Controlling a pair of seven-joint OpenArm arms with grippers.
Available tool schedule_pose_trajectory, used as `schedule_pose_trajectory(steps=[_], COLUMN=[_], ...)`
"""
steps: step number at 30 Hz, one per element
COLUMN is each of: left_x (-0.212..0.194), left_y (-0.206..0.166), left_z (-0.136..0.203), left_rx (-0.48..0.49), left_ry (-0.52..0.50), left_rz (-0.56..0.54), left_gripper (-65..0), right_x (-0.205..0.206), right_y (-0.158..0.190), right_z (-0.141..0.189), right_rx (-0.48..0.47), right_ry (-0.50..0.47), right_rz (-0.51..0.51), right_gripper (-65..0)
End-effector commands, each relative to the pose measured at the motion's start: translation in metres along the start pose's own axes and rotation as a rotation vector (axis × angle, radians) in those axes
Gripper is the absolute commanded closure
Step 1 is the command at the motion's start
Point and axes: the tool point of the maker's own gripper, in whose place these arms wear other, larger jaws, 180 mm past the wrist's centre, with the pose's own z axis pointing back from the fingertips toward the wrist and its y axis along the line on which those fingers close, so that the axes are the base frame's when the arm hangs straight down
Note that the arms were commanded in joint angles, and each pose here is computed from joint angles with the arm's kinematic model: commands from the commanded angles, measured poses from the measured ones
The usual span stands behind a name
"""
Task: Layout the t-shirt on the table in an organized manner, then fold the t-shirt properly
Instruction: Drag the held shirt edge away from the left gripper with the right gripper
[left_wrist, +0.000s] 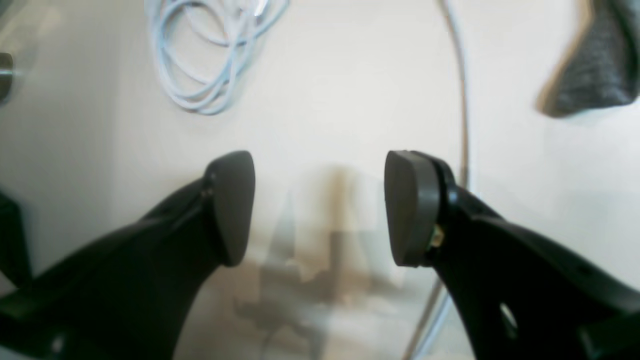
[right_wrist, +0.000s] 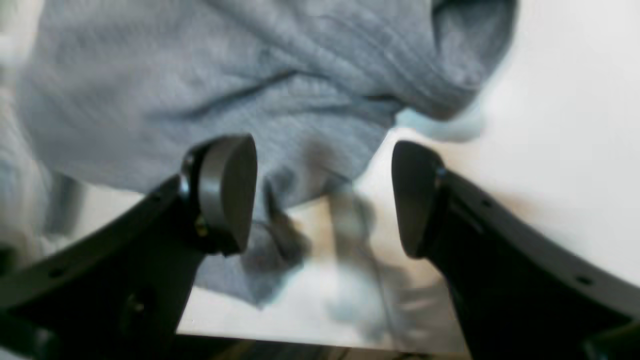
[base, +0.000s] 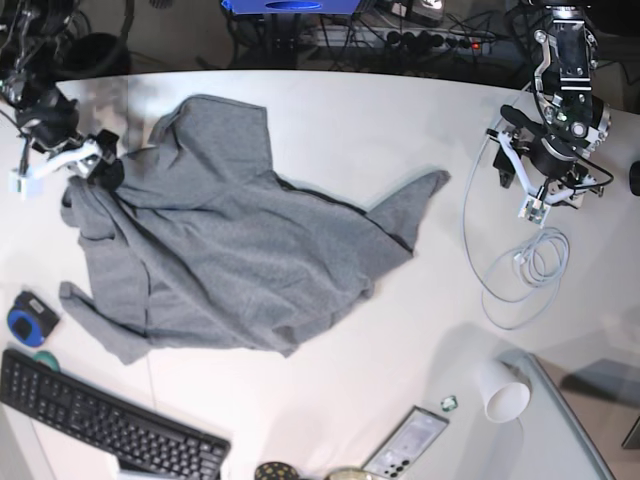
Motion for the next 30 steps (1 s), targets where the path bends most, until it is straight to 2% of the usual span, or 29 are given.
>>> schedule_pose_trajectory(steps=[1,7,12,18,20,23,26,28,30], left_x=[0.008,0.006,0.005,0.012,0.012,0.012,0.030,0.039,0.053], left_y=[0.011,0.010,0.005,-0.013,-0.020,-0.036,-0.054,-0.061,-0.065], left_z=[0.003,0.003,0.003,0.002,0.001,0.001,0.006,0.014,0.023], left_rx=[0.025,0.022,0.012,-0.014,-0.027,-0.055,-0.123,-0.174,-0.232], left_ry=[-0.029,-0.026,-0.026,-0.043,-0.044,-0.046,-0.122,-0.176,-0.242], left_rz=[-0.008,-0.004,0.001,0.028,0.040,0.073,0.198,0.292,0.406], left_gripper=[-39.0,-39.0,-39.0,-39.0,-39.0,-39.0,-39.0,-39.0,-39.0], right_x=[0.001,-0.019,-0.042,-0.044,-0.043,-0.039,-0.036,-0.033,-0.031], right_y=[-0.002,-0.010,0.003,0.014,0.014,0.014,0.017,0.021,0.022], right_z=[-0.002,-0.022,-0.034,-0.050,-0.050,-0.047,-0.035,-0.026,-0.019], right_rx=[0.012,0.014,0.043,0.073,0.073,0.074,0.092,0.104,0.101], right_ry=[0.009,0.083,0.153,0.181,0.179,0.167,0.151,0.131,0.120], right_rz=[-0.024,-0.117,-0.118,-0.125,-0.126,-0.110,-0.052,-0.013,0.009], right_gripper=[-39.9,-39.8,-39.8,-38.3,-27.8,0.0,-3.8,-0.6,-0.5])
